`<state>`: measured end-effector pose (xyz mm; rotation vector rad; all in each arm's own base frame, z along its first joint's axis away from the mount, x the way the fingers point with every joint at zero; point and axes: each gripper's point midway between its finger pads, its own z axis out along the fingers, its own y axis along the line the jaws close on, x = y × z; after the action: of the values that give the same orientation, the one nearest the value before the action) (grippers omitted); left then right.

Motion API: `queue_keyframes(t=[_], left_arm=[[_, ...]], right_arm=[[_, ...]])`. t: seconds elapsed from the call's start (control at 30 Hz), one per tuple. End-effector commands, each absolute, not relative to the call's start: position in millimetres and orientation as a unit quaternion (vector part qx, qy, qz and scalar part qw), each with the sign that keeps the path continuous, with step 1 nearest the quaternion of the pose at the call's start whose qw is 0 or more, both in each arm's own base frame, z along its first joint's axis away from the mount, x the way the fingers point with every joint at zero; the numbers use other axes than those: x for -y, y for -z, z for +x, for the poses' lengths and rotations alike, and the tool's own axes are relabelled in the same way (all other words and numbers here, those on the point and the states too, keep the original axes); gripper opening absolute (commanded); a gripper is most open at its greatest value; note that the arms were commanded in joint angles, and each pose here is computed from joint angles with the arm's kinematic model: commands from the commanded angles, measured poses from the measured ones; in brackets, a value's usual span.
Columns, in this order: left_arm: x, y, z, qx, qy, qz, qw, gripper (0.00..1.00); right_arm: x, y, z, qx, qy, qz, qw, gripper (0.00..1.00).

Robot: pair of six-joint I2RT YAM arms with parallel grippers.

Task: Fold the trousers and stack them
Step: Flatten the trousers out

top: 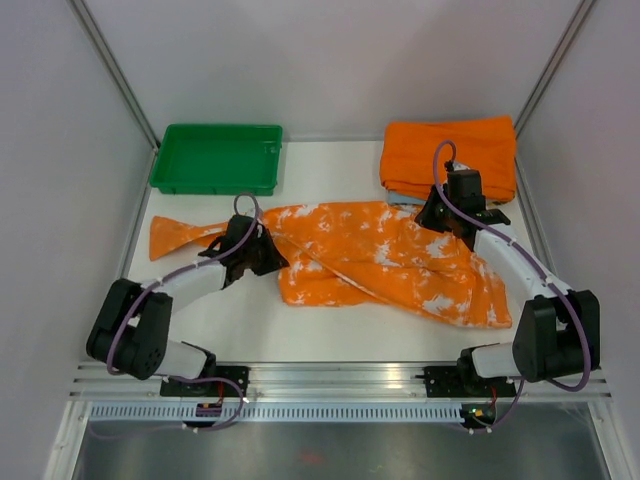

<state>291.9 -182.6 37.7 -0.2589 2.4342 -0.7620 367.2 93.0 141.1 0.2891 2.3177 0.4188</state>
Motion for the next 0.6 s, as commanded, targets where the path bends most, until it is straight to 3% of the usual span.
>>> queue_keyframes(t=[0.0,0.03,0.07,0.1,0.13,0.2,0.23,0.27,0.3,0.37,0.4,0.57], left_arm=[[164.1,-128.6,318.1,-0.897,0.233,-0.101,0.361,0.02],[142.3,-148.5,322.7,-0.897,0.176,-0.104,0.393,0.02],[128.6,-160.4,305.4,-0.912,0.132,-0.094,0.378,0.02],[124.1,-226.3,314.7,-0.884,0.131,-0.089,0.439,0.02],[115.0,-249.6,314.0,-0.879,0.101,-0.067,0.460,0.02],[136.5,-306.3,304.7,-0.864,0.119,-0.007,0.488,0.02],[168.7,-303.1,297.0,-0.871,0.137,0.055,0.468,0.03],[186.3,-302.0,291.5,-0.875,0.152,0.078,0.453,0.10],[202.0,-297.4,284.8,-0.880,0.165,0.097,0.434,0.59],[234.6,-272.3,267.5,-0.895,0.172,0.120,0.394,0.94],[237.7,-258.4,263.1,-0.903,0.168,0.106,0.381,1.00],[217.8,-260.2,244.0,-0.898,0.175,0.063,0.399,1.00]], right_arm=[[-96.5,-142.1,358.2,-0.909,-0.169,0.094,0.370,0.14],[-95.5,-139.4,356.3,-0.910,-0.167,0.097,0.368,0.14],[-94.7,-139.0,355.3,-0.909,-0.165,0.099,0.368,0.14],[-93.6,-135.2,353.1,-0.911,-0.163,0.102,0.365,0.14],[-91.9,-133.1,352.6,-0.912,-0.159,0.107,0.364,0.14],[-87.9,-127.0,350.5,-0.915,-0.148,0.117,0.357,0.14],[-84.9,-121.3,349.3,-0.917,-0.140,0.124,0.352,0.14],[-81.8,-113.8,348.7,-0.921,-0.129,0.131,0.343,0.14],[-80.3,-111.0,348.9,-0.923,-0.124,0.134,0.340,0.14],[-75.7,-95.2,346.8,-0.930,-0.108,0.148,0.319,0.14],[-71.3,-88.1,345.1,-0.933,-0.094,0.155,0.310,0.14],[-65.6,-61.4,329.0,-0.942,-0.074,0.173,0.278,0.13]])
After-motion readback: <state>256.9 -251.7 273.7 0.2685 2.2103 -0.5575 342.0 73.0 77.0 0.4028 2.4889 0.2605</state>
